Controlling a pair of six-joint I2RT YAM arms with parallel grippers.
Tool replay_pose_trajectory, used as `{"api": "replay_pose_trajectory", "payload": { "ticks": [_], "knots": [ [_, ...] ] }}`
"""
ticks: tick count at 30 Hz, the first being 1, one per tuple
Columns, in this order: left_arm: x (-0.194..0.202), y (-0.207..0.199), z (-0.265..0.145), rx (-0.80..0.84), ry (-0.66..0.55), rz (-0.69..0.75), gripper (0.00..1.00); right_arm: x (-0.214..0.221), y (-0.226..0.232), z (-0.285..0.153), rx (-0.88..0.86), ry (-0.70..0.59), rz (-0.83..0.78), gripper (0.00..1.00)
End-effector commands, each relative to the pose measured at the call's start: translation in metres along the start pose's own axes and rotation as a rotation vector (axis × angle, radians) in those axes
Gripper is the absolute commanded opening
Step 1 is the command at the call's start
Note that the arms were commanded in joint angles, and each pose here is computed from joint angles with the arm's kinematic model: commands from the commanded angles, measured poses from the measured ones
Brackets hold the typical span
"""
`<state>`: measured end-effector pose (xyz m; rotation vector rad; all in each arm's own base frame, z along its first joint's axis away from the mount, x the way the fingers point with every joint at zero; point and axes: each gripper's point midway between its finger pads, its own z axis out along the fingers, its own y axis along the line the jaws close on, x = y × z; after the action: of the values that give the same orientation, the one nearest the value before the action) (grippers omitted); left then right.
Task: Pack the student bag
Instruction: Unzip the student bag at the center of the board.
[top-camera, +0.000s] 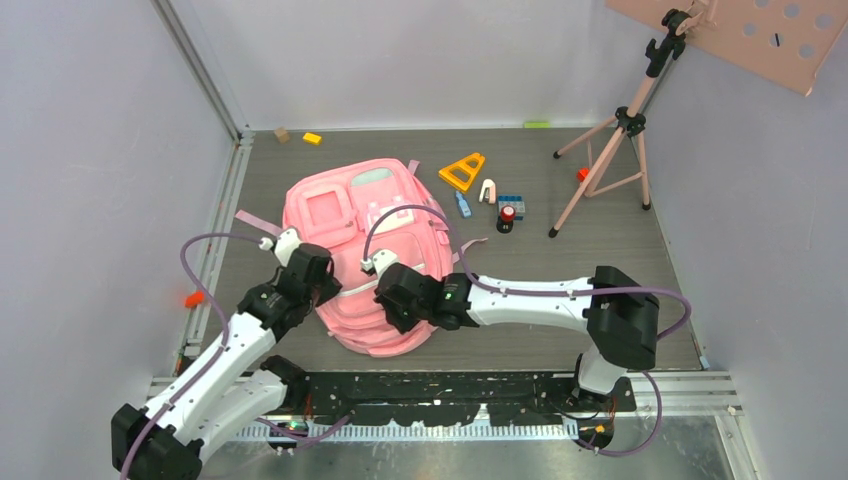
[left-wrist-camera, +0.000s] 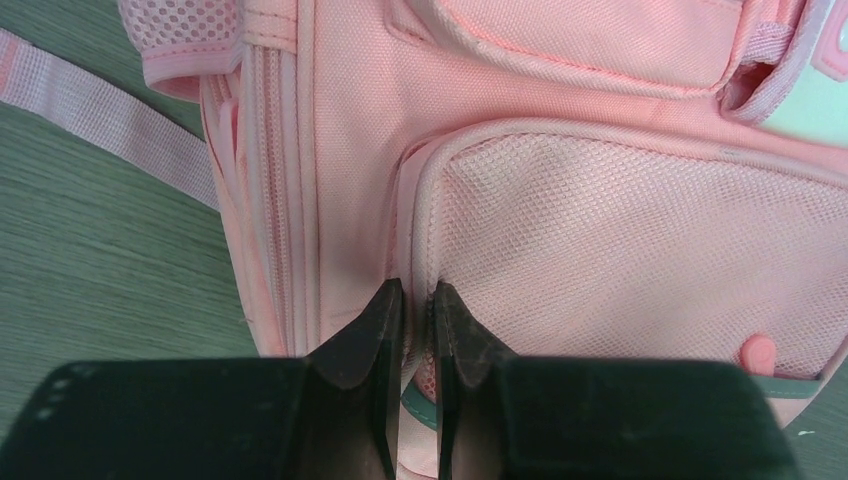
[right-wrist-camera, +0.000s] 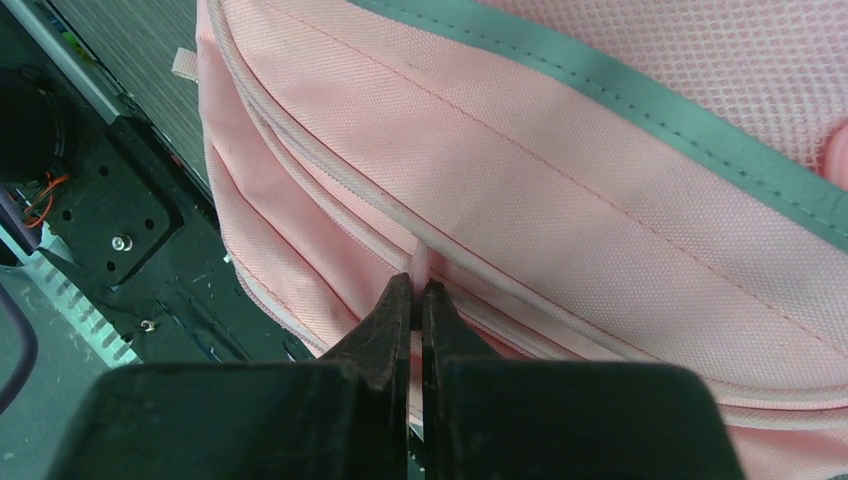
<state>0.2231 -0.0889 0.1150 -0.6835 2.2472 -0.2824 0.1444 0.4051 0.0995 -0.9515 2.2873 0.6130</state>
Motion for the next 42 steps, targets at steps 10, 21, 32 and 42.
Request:
{"api": "replay_pose_trajectory", "payload": {
  "ticks": [10, 21, 32, 42],
  "knots": [
    [-0.012, -0.038, -0.030, 0.158, 0.071, 0.268, 0.57, -0.036, 0.029, -0.018, -0.090, -0.165, 0.023, 0.00],
    [-0.027, -0.014, -0.030, 0.059, 0.064, 0.310, 0.58, -0.034, 0.021, -0.023, -0.063, -0.171, 0.041, 0.00],
    [-0.002, 0.014, -0.034, 0.015, 0.122, 0.286, 0.47, -0.036, 0.018, -0.025, -0.046, -0.175, 0.039, 0.00],
    [0.026, 0.012, -0.034, 0.100, 0.182, 0.160, 0.37, -0.035, 0.016, -0.025, -0.040, -0.174, 0.043, 0.01]
  ]
}}
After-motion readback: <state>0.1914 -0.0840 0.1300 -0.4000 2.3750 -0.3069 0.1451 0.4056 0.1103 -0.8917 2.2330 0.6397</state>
